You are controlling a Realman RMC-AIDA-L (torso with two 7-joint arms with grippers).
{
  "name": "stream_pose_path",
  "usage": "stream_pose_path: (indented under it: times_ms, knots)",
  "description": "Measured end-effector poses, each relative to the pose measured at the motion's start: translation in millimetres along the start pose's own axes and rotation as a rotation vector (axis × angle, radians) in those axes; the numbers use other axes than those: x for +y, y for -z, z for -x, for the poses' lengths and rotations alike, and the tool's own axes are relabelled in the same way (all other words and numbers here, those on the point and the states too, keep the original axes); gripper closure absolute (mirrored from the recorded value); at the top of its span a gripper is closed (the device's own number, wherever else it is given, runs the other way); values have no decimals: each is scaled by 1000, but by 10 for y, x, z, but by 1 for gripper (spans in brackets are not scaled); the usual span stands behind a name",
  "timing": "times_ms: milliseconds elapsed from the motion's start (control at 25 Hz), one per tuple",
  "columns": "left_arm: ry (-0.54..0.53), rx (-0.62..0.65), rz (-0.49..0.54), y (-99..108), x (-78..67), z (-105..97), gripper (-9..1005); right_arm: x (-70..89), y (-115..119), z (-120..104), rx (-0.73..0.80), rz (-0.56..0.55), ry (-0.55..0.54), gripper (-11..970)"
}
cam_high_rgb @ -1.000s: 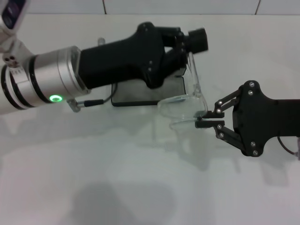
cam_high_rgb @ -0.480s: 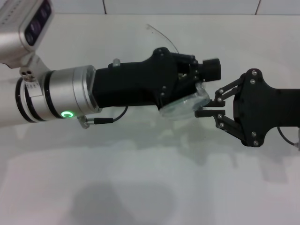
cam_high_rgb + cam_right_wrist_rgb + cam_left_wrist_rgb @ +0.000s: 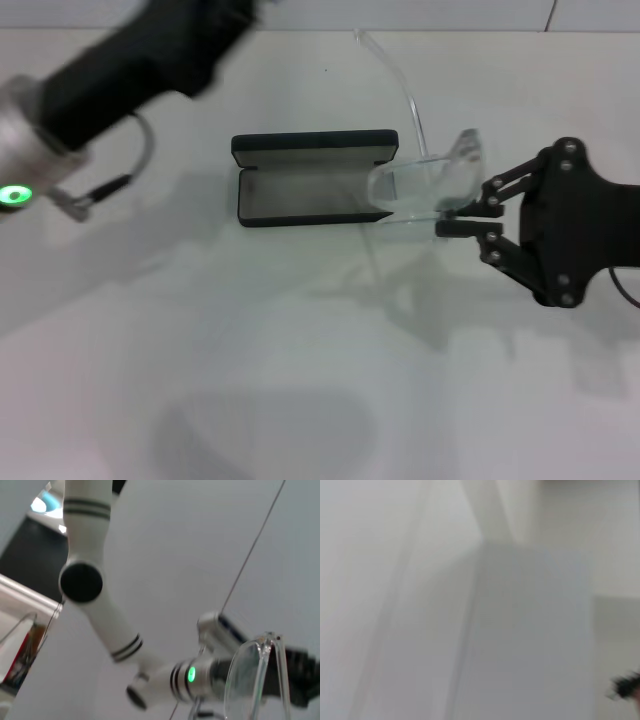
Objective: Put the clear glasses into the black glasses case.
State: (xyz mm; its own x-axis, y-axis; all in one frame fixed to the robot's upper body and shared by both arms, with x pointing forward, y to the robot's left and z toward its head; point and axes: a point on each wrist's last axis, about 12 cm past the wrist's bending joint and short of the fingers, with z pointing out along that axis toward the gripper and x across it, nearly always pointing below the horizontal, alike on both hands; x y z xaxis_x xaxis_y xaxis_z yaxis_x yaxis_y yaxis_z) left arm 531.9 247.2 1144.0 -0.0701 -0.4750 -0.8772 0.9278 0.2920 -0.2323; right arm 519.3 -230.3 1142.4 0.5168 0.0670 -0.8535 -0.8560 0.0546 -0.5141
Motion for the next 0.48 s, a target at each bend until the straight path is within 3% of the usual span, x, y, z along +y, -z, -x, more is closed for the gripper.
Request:
stream_pose_path:
  times_ms: [240, 480]
  knots:
    - [31, 4, 68, 90, 46, -64, 944, 96, 85, 301, -251, 38, 50, 920]
    - [66, 97, -38, -170, 21, -194, 944, 43, -46, 362, -318, 125, 32, 918]
